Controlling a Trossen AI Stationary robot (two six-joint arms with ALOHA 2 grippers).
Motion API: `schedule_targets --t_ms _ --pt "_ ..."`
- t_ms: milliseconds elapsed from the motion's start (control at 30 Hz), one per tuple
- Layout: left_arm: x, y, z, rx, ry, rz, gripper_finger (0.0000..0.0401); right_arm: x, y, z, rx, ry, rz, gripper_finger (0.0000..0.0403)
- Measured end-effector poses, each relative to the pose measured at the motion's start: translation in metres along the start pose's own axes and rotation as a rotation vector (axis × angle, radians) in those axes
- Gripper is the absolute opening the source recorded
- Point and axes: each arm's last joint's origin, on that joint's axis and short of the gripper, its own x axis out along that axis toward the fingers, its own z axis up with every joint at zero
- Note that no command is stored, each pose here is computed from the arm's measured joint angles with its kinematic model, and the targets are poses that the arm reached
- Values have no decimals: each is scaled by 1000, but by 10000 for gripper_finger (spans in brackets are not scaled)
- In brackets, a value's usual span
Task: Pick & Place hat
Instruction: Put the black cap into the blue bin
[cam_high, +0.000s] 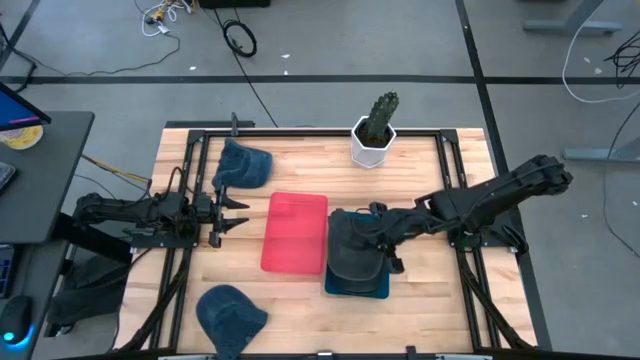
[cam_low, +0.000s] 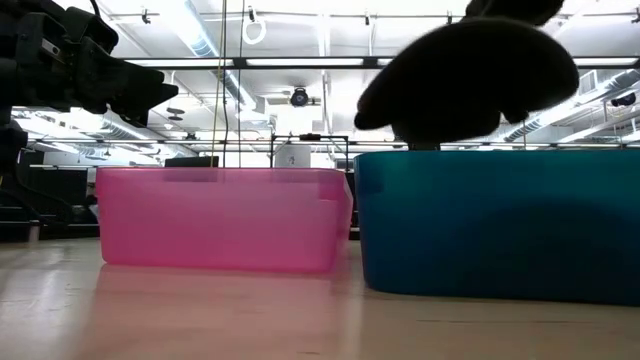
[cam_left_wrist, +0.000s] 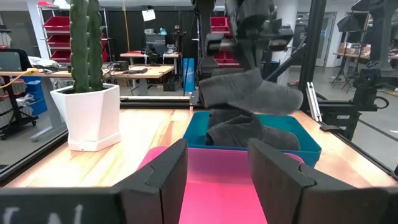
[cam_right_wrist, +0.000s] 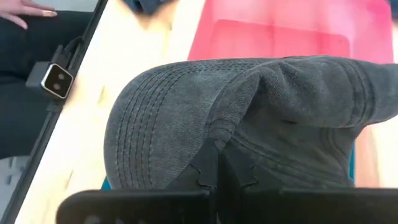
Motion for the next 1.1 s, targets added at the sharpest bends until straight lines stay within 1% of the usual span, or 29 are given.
schedule_targets --t_ms 100,233,400,600,733,967,1100 --pt "0 0 0 0 0 0 172 10 0 -7 6 -13 2 0" --pt "0 0 0 0 0 0 172 23 -3 -24 -8 24 -3 0" --pt "0 0 0 0 0 0 172 37 -6 -51 -15 93 -10 0" --pt "0 0 0 0 0 0 172 53 -9 -75 -21 44 19 0" --pt "0 0 0 0 0 0 172 58 -12 -85 -11 20 30 0" --pt "0 0 0 0 0 0 172 60 -18 -93 43 40 22 0" --pt "0 0 0 0 0 0 172 61 -18 -93 99 32 20 16"
